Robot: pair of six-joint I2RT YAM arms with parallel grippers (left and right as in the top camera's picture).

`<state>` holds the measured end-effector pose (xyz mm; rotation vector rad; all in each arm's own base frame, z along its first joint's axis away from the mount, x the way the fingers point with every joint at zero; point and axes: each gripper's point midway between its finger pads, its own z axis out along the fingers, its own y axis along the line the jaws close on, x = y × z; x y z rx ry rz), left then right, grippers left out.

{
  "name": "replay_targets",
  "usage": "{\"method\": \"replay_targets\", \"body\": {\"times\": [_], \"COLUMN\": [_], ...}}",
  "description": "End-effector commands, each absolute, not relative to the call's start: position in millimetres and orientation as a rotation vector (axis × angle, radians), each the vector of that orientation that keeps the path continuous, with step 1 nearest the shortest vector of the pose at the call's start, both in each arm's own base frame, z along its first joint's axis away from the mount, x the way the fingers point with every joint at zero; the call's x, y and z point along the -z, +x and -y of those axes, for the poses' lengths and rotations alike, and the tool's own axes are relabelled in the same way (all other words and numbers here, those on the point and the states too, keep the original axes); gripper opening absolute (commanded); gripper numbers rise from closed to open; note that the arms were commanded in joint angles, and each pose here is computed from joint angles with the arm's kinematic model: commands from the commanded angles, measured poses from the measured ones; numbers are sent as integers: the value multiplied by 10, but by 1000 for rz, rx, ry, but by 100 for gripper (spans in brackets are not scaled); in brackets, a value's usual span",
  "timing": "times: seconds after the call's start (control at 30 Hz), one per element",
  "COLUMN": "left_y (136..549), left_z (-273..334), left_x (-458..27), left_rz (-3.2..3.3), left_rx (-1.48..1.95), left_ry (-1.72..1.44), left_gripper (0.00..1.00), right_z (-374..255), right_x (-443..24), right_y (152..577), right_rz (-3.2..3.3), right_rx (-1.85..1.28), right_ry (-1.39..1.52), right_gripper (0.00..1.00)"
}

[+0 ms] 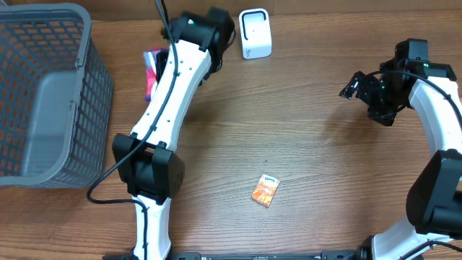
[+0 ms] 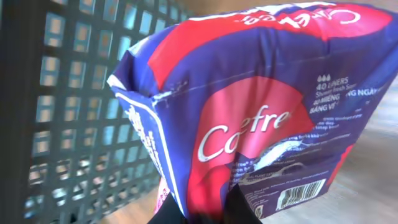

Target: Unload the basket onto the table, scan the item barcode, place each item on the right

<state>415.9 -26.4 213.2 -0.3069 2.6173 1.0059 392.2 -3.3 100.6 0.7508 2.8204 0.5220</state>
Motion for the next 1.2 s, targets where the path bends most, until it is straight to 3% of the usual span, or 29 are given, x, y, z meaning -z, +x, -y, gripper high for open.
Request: {"method": "replay_targets", "body": {"times": [0.0,0.2,0.47,0.53,0.67,0.7,0.87,1.0,1.17], "left_y": [4071,3755,3370,3339,3267,3238,3115,2999,3141], "left_z": [252,479,1051,1194,1519,1598,1846,2238,2585], "left_x": [-1936,-1372,-1013,-965,-849,-820,-711,-617,-998], "left_rz": [-2587,-2683,-2885,-2902,-2955,-2975,-3074,-3219,-3217], "left_rx": [-1177,-1263,-1080,-1023,-880,-840,-664,-317,30], "left_ry": [-247,-98,13,36,128,147,135,182,293], "left_gripper": [4,4,5,9,32,33,32,18,18], "right_z": [53,53,53,53,53,53,53,53,53], "right_x": [-1174,-1174,-1174,-1174,-1174,-1174,-1174,-1174,-1174], "right_y": [3982,3982,3982,3982,3982,3982,3982,3982,3982], "right_rz": [-2773,-2773,-2773,-2773,-2773,-2773,-2773,-2773,-2773], "right_rx": [-515,-515,-515,-515,-515,-515,-515,-515,-515], "right_ry": [727,727,727,727,727,727,727,727,727], "right_gripper": [100,100,100,100,100,100,100,100,100]}}
